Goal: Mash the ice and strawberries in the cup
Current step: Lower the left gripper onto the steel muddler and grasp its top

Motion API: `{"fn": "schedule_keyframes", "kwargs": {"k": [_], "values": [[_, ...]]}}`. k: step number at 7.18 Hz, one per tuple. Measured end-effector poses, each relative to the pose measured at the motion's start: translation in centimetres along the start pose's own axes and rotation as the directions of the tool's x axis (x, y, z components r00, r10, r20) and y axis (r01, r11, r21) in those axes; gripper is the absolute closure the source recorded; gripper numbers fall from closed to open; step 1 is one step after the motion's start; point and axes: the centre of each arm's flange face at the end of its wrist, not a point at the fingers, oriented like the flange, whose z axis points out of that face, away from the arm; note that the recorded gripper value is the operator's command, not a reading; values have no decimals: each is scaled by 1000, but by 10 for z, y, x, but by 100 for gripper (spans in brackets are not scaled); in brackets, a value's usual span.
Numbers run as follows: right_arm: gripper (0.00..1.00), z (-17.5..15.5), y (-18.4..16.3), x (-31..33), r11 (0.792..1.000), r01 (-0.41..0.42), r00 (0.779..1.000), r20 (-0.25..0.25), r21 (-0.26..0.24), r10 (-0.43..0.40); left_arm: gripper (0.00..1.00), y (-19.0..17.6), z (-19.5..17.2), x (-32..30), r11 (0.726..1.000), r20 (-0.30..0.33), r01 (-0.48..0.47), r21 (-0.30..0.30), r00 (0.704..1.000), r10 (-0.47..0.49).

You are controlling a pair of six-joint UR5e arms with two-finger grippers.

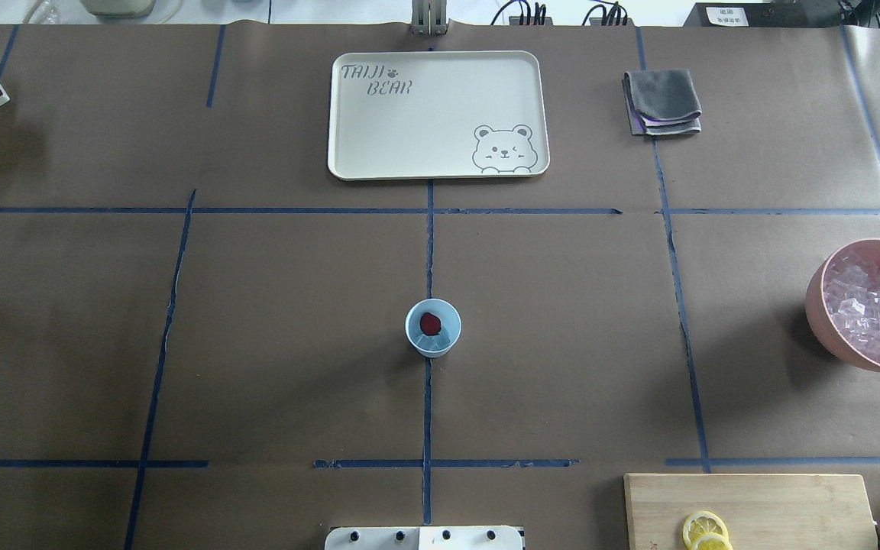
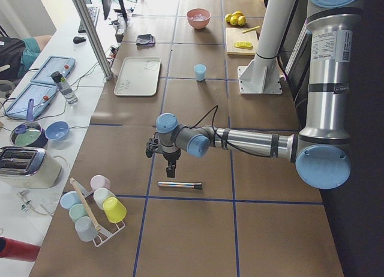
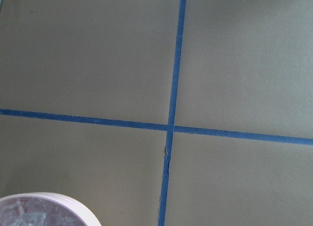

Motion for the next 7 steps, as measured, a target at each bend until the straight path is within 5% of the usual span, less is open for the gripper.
{"fn": "schedule_keyframes", "kwargs": {"k": [7], "values": [[1,1,1,1,1000,-3,1000,0,-3,3,0,-15,58,-44,998,-19,54,39,998,-54]]}}
